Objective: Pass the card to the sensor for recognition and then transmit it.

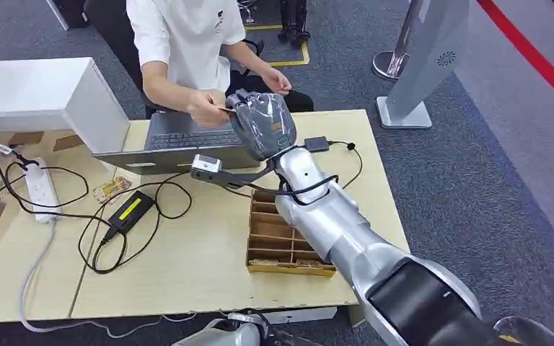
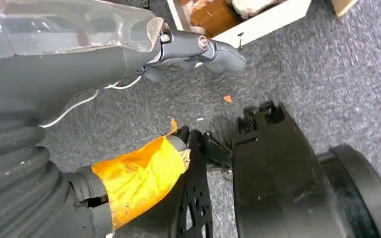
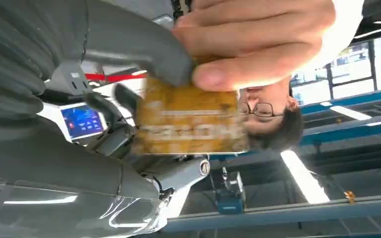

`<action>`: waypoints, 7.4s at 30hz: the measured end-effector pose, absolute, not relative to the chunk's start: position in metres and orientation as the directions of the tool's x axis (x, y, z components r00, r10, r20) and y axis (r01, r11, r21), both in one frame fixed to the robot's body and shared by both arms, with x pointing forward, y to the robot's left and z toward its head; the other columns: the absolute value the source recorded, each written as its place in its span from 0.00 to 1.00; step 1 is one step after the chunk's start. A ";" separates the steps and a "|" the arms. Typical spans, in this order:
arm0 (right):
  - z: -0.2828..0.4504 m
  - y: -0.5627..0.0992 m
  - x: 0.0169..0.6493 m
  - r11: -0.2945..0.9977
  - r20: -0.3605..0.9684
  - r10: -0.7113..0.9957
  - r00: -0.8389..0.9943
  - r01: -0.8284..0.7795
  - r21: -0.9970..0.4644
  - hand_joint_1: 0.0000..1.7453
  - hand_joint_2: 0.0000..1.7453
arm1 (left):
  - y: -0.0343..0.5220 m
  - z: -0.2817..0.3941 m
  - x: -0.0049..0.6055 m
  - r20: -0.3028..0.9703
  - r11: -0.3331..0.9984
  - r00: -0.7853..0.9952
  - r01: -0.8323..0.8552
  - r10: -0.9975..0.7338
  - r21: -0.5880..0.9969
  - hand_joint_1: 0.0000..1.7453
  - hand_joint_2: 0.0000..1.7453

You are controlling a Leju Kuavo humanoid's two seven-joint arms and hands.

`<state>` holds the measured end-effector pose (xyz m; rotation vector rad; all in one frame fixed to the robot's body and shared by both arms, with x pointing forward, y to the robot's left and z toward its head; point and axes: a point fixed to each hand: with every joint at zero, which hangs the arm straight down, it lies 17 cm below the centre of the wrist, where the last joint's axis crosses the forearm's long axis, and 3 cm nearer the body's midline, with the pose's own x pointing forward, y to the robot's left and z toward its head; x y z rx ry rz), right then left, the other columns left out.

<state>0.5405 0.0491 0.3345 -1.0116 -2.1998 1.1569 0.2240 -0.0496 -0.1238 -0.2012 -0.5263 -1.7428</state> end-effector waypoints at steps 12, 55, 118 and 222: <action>0.332 0.046 0.542 0.383 0.067 0.780 -0.623 0.390 -0.837 0.00 1.00 | -0.051 -0.123 0.225 0.414 -0.151 -0.245 0.958 -0.877 0.245 0.00 1.00; 0.327 -0.059 0.436 0.474 -0.057 0.730 -0.681 0.565 -0.676 0.00 1.00 | -0.043 -0.128 0.248 0.452 0.108 -0.008 0.967 -0.892 0.229 0.00 1.00; 0.075 -0.114 0.375 0.336 0.266 0.693 -0.670 -0.027 -0.942 0.00 1.00 | -0.017 -0.145 0.253 0.468 0.342 0.245 0.930 -0.849 0.134 0.00 1.00; 0.098 -0.080 0.448 0.391 0.241 0.781 -0.577 0.151 -0.908 0.00 1.00 | -0.036 -0.131 0.260 0.500 0.324 0.205 0.932 -0.842 0.163 0.00 1.00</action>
